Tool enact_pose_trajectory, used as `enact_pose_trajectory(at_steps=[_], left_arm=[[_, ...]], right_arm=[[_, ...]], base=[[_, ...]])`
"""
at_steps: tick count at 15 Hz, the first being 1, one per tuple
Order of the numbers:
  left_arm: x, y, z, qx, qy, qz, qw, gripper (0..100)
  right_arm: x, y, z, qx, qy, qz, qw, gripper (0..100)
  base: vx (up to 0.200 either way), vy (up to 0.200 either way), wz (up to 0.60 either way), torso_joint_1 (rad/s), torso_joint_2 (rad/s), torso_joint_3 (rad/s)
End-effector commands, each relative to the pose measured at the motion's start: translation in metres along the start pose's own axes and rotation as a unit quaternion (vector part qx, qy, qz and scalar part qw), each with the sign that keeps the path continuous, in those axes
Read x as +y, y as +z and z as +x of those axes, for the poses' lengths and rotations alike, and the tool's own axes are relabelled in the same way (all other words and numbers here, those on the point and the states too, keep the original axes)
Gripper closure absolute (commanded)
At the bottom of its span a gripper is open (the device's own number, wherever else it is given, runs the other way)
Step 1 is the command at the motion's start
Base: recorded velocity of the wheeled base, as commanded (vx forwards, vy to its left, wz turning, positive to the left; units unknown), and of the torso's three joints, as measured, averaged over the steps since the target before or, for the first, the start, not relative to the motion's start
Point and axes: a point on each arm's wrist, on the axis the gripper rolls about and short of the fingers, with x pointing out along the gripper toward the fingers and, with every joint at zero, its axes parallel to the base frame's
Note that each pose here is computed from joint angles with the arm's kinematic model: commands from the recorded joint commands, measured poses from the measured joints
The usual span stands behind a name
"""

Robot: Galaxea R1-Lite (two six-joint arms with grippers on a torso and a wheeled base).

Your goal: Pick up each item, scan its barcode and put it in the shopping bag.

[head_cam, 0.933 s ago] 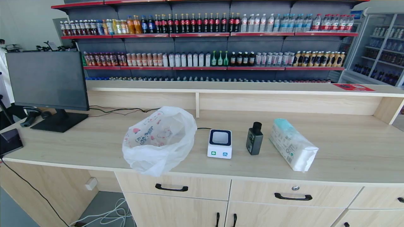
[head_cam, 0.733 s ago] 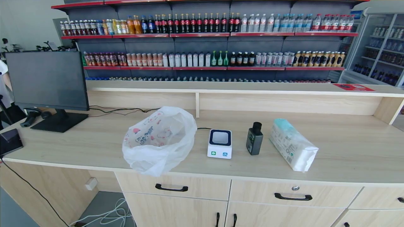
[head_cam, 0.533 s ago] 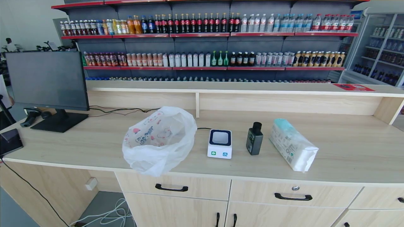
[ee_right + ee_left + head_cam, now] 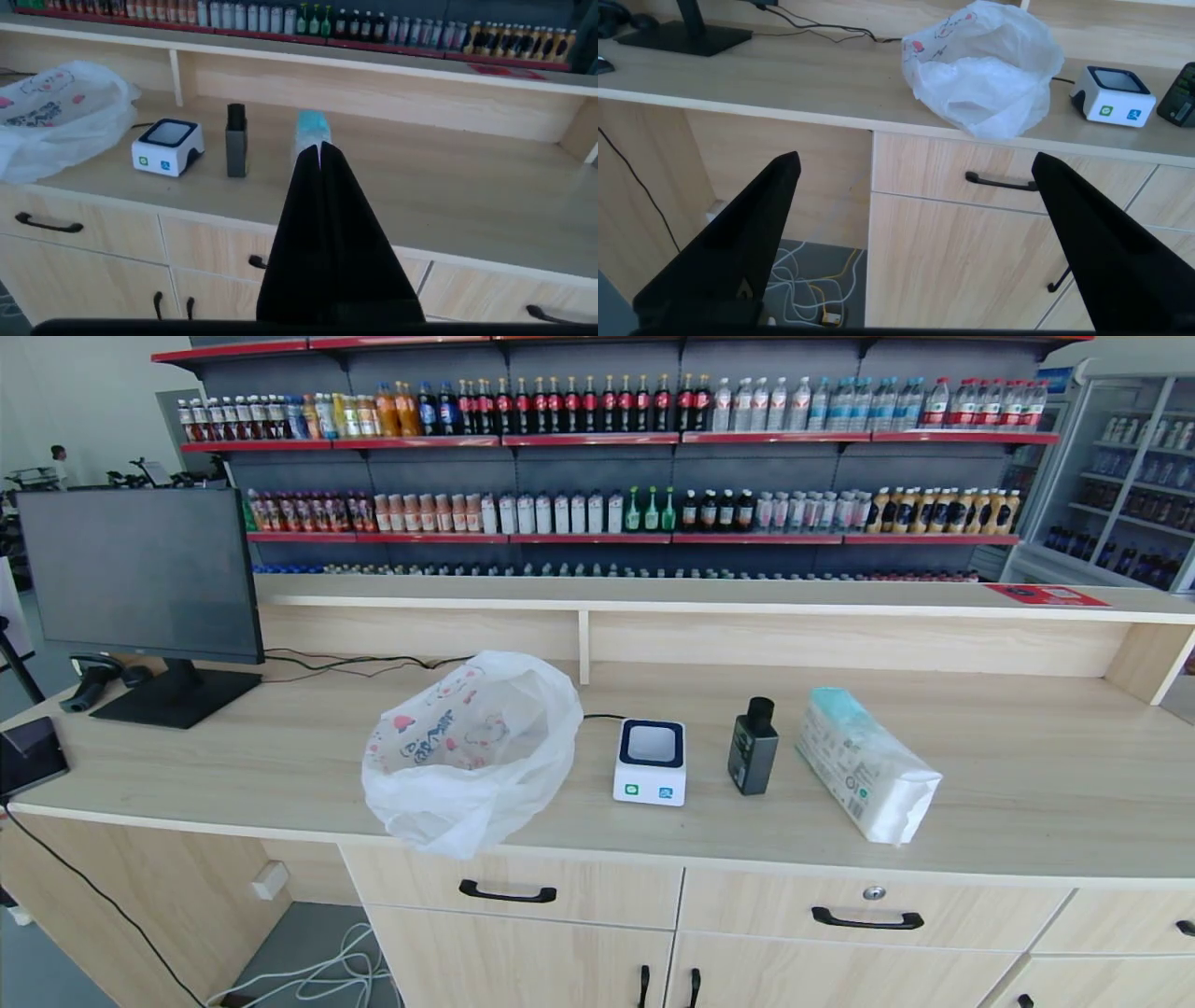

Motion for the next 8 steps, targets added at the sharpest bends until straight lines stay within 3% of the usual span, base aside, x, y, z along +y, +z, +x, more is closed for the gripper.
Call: enact_pose_trajectory(at_steps=[1,3,5,8], left_arm=[[0.0,0.0,0.0,0.0,0.0,0.0,1.0,0],[0.0,0.0,0.0,0.0,0.0,0.0,1.0,0],[0.0,0.0,0.0,0.0,0.0,0.0,1.0,0],[0.0,0.0,0.0,0.0,0.0,0.0,1.0,0]], right_arm=[[-0.008,0.063,0.113,-0.029,0.023,-0.018,0.999,100],[0.002,0.061,0.156,-0.065,0.045,-0.044,0.996,100],[0.021,0.053,0.179,-0.06,0.054,-0.034,0.996,100],[0.063,0.042,0.194,-0.042,0.127,-0.015,0.991,100]], base=[[0.0,0.0,0.0,0.0,0.0,0.0],[0.0,0.0,0.0,0.0,0.0,0.0],[0.0,0.0,0.0,0.0,0.0,0.0],[0.0,0.0,0.0,0.0,0.0,0.0]])
